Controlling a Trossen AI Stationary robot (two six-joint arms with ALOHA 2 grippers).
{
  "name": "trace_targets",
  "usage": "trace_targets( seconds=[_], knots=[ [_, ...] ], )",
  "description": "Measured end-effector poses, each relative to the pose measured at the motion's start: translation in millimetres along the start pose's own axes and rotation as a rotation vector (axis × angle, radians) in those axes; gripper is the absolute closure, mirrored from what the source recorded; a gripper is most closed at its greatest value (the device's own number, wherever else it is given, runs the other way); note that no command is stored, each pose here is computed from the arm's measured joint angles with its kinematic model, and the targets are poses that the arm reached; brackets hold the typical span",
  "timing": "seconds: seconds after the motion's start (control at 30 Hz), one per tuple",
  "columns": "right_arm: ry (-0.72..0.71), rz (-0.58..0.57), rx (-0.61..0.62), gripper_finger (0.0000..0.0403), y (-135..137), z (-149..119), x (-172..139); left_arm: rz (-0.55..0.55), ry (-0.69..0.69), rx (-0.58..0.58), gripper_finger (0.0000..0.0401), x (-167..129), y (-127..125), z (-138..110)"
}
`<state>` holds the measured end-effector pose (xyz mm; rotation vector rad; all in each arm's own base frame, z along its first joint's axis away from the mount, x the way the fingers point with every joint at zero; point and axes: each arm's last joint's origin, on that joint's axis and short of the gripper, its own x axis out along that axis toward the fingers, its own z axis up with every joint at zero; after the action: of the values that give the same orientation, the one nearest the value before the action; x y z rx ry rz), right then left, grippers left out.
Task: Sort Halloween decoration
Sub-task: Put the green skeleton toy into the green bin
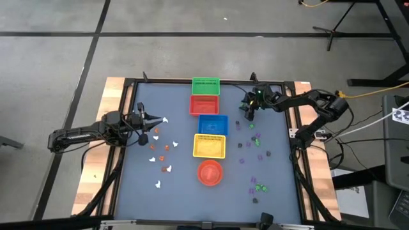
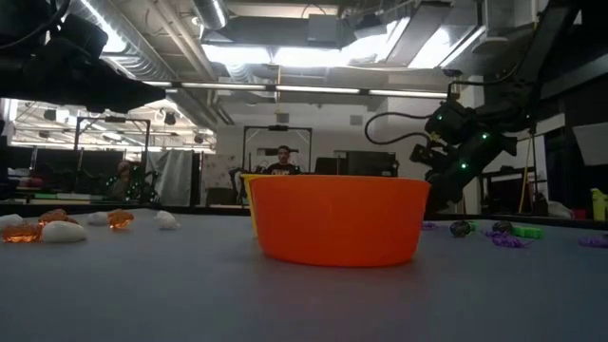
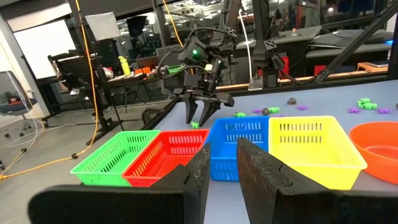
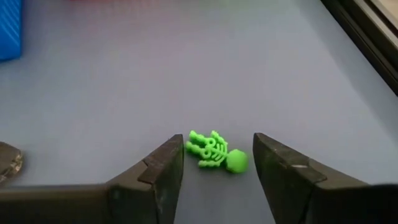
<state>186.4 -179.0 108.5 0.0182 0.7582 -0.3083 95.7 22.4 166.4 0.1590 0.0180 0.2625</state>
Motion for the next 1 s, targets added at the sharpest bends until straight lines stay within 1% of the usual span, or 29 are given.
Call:
trace_targets(
  seconds=[0.17,0.3,0.77,1.0],
  knots=[
    [-0.001,-0.001,-0.012,0.0258,-0.1,0.1,0.0,0.0,0.0,0.0,0.0337,0.0,0.0,-0.1],
    [-0.001,-0.002,-0.024,0.0283,-0.1,0.3,-0.2,0.0,0.0,0.0,0.0337,0.0,0.0,0.0],
    [0.016,-0.026,-0.033,0.0343,-0.7,-0.6,-0.1,0.0,0.0,0.0,0.0337,0.0,0.0,-0.1],
    [0.016,-0.026,-0.059,0.0372,-0.7,-0.6,-0.1,0.0,0.0,0.0,0.0337,0.0,0.0,0.0]
  ],
)
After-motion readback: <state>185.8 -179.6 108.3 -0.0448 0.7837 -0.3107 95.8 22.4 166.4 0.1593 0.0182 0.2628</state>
